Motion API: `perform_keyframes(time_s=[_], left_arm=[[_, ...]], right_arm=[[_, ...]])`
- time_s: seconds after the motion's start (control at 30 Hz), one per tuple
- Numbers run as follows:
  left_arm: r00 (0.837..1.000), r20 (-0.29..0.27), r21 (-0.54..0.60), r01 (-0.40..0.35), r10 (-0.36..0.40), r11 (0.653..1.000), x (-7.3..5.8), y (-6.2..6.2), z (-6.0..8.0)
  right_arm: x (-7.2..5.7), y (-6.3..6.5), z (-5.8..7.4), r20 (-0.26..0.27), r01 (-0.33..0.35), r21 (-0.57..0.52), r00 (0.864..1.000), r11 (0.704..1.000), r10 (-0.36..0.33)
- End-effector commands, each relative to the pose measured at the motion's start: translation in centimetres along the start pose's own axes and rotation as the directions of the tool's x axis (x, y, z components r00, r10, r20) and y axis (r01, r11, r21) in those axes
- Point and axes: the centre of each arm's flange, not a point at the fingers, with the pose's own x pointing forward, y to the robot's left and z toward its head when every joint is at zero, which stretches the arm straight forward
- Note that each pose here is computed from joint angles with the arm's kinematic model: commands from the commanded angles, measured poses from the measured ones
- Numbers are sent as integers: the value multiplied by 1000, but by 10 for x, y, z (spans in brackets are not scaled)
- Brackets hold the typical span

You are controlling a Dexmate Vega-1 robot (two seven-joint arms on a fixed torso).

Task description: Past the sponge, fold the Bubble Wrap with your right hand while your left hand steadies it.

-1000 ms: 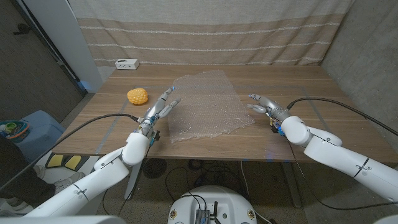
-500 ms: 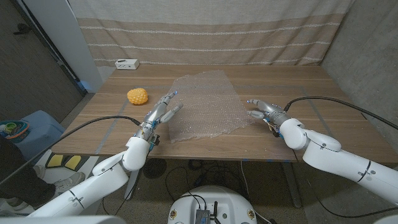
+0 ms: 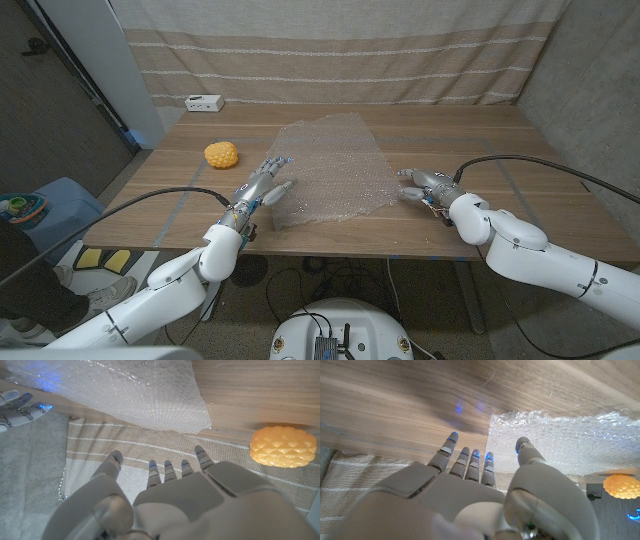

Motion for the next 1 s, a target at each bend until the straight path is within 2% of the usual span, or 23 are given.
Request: perform_keyframes(time_s=[0.03,0.17,0.33,0.53,0.73,0.87,1.0], left_arm=[[999,-11,46,34,-33,998,-7,-1,7],[999,-16,57,45,-44,997,-8,0,8],[998,-25,53,54,-52,997,-10,1,9],[998,-31,28,57,-56,998,-10,3,8],[997,-36,12,62,-62,998,-10,2,5],[998,-36,-1,52,-52,999,-11,3,3],[998,-39,-6,42,-42,999,-13,5,1]], right_arm=[[-3,9,-1,-37,-60,-101,998,993,57],[-4,13,-1,-57,-75,-132,996,988,68],[-3,20,2,-47,-75,-162,997,984,68],[0,28,9,-7,-34,-223,999,974,33],[5,31,19,42,24,-288,999,957,-13],[11,30,26,59,15,-338,998,941,6],[17,29,31,47,-36,-372,997,927,57]])
